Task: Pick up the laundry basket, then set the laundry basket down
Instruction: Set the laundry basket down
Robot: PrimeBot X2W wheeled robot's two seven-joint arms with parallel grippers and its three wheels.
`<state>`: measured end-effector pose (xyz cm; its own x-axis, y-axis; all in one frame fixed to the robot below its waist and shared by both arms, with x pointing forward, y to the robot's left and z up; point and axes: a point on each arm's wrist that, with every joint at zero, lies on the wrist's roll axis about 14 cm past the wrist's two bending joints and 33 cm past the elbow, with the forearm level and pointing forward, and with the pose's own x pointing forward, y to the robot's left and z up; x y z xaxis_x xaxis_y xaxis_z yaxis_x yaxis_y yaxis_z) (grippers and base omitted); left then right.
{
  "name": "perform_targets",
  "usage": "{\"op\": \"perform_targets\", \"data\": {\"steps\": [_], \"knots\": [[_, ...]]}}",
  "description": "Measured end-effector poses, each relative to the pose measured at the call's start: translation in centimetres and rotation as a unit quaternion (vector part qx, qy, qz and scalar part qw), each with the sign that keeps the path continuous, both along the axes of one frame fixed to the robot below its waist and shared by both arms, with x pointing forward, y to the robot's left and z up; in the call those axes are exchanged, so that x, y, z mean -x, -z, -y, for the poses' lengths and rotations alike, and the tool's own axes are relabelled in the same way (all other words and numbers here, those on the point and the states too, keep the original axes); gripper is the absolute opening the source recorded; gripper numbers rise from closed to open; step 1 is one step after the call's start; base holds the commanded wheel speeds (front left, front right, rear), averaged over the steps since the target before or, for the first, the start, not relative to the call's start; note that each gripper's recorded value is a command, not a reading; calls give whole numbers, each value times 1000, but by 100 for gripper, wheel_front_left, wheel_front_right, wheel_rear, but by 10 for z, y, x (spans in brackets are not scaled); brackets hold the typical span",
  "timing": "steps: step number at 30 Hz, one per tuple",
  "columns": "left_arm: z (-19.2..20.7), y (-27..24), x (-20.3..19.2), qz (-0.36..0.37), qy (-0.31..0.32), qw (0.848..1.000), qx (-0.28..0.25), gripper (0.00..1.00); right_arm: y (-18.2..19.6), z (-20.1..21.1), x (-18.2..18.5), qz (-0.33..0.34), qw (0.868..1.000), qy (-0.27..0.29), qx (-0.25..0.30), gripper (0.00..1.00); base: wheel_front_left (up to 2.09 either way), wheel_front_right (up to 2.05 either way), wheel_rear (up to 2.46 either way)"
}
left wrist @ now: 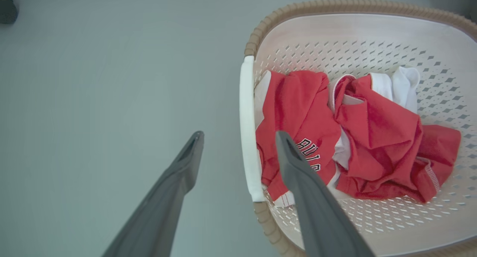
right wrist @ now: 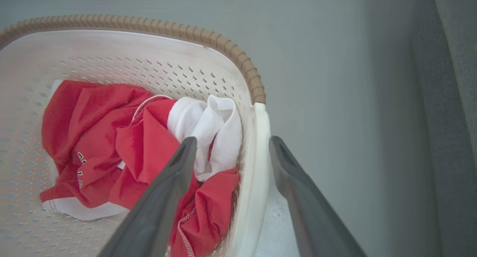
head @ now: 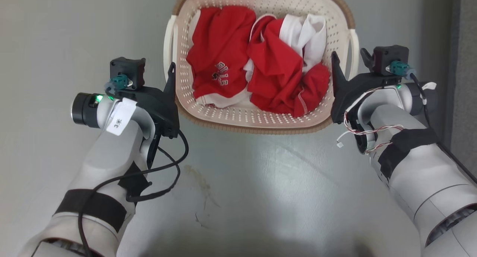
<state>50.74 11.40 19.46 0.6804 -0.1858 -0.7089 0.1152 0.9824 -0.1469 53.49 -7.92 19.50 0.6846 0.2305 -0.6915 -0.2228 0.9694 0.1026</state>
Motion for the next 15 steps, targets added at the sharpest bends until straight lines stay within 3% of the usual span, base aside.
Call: {"op": "perform_targets", "data": {"steps": [15], "knots": [[4, -55, -11, 60, -27, 998, 20, 100, -56, -6, -5, 53, 998, -1, -19, 100, 0, 0, 0]]}}
